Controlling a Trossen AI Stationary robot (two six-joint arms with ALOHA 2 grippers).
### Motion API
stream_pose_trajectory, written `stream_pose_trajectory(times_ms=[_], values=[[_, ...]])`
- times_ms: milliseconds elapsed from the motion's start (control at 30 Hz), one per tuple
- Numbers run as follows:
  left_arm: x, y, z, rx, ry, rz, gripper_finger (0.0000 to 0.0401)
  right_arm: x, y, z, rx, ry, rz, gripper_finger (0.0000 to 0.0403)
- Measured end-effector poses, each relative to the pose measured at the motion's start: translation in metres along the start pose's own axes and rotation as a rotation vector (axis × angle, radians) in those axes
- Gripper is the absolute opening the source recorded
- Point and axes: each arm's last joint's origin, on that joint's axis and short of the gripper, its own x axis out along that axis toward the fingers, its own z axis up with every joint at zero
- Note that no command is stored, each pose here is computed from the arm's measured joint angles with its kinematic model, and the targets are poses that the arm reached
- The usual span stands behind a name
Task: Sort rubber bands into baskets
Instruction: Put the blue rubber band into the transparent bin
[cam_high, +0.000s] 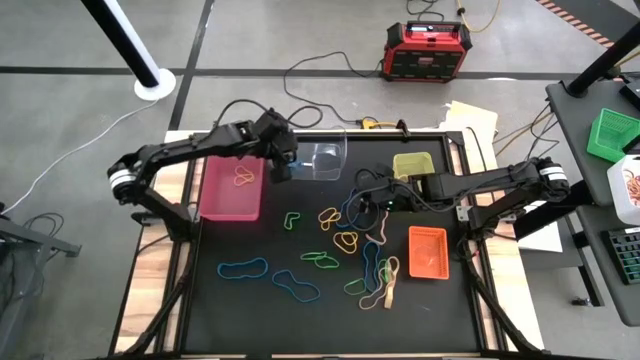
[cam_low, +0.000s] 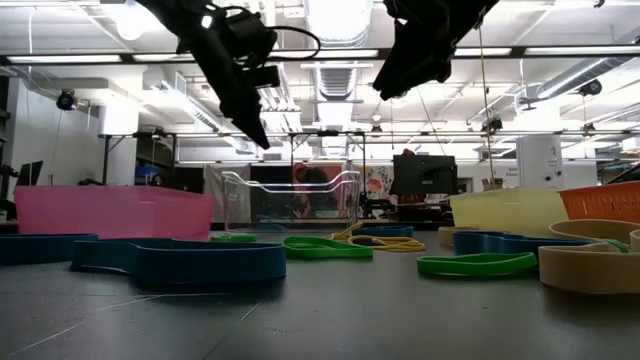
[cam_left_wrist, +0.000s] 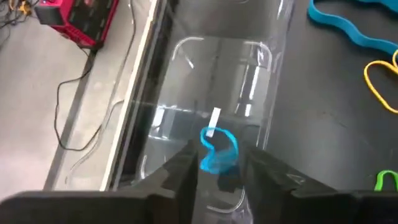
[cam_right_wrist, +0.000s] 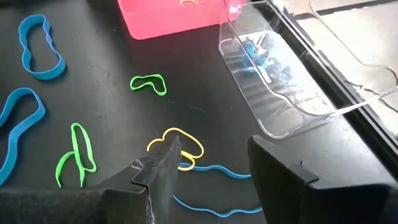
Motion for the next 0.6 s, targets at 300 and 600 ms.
stream_pose_trajectory(times_ms=[300, 600], values=[[-0.044, -0.042, -0.001, -0.001, -0.090, -0.154, 0.0131, 0.050, 0.017, -0.027, -0.182, 0.209, 0.086, 0.0183], [-0.110, -0.100, -0.020, 0.026, -0.338, -0.262, 0.0119, 0.099, 0.022, -0.056, -0.243, 0.374, 0.118, 0.0183]])
